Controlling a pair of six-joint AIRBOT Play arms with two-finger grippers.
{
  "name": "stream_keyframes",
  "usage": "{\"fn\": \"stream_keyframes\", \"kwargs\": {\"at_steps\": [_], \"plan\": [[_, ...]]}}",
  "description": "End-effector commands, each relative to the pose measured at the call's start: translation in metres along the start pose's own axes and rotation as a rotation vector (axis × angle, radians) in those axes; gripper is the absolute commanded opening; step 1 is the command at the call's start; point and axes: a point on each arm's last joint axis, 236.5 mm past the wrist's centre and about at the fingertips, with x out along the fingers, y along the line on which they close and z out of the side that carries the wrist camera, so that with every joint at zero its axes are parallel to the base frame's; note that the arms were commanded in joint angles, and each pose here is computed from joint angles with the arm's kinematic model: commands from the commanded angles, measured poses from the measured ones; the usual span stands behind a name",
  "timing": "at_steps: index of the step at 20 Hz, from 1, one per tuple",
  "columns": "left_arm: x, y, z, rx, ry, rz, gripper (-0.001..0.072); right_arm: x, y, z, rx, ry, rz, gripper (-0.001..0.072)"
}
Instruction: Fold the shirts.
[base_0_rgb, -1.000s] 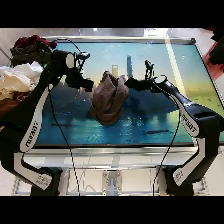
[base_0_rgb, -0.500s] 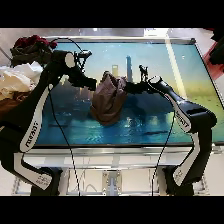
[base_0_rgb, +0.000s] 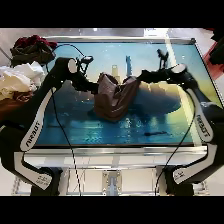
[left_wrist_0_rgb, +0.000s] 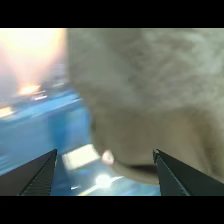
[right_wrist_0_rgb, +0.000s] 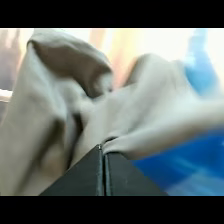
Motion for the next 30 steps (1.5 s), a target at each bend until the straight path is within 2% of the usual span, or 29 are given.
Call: {"fn": "stream_keyframes", "kwargs": {"at_steps": [1,5,7,11,15,16,17,18,21,25,28,30], "plan": [[0.041,-0.034,0.002,-0.182,-0.084,-0.198,0.0702,-0.098,-0.026,-0.011,-0.091,0.066,-0.236,0.0024],[0.087,-0.046,-0.034,-0.313,0.017,-0.278,0.0703,-0.147,-0.019,-0.009,-0.147,0.042,-0.344,0.0024],[0.100,-0.049,-0.039,-0.328,0.034,-0.287,0.0703,-0.150,-0.015,-0.016,-0.144,0.067,-0.340,0.0024],[0.105,-0.051,-0.008,-0.398,-0.089,-0.310,0.0702,-0.148,-0.012,-0.019,-0.136,0.076,-0.321,0.0025],[0.113,-0.080,-0.013,-0.417,-0.051,-0.419,0.0682,-0.147,-0.009,-0.016,-0.129,0.059,-0.311,0.0025],[0.110,-0.090,-0.011,-0.421,-0.055,-0.455,0.0443,-0.147,-0.008,-0.015,-0.125,0.055,-0.306,0.0024],[0.107,-0.096,-0.006,-0.420,-0.069,-0.487,0.0141,-0.147,-0.007,-0.015,-0.124,0.054,-0.303,0.0025],[0.102,-0.102,0.001,-0.407,-0.094,-0.522,0.0013,-0.147,-0.007,-0.015,-0.121,0.055,-0.302,0.0025],[0.065,-0.108,0.031,-0.387,-0.179,-0.603,0.0015,-0.154,-0.012,-0.014,-0.120,0.049,-0.340,0.0024],[-0.064,-0.093,0.073,-0.178,-0.405,-0.610,0.0014,-0.244,-0.024,-0.009,-0.196,-0.037,-0.626,0.0024],[-0.188,-0.075,0.061,-0.010,-0.566,-0.460,0.0012,-0.333,0.024,-0.017,-0.233,-0.222,-0.702,0.0022],[-0.261,-0.069,0.032,0.070,-0.640,-0.283,0.0012,-0.384,0.073,-0.027,-0.293,-0.386,-0.696,0.0022]]}}
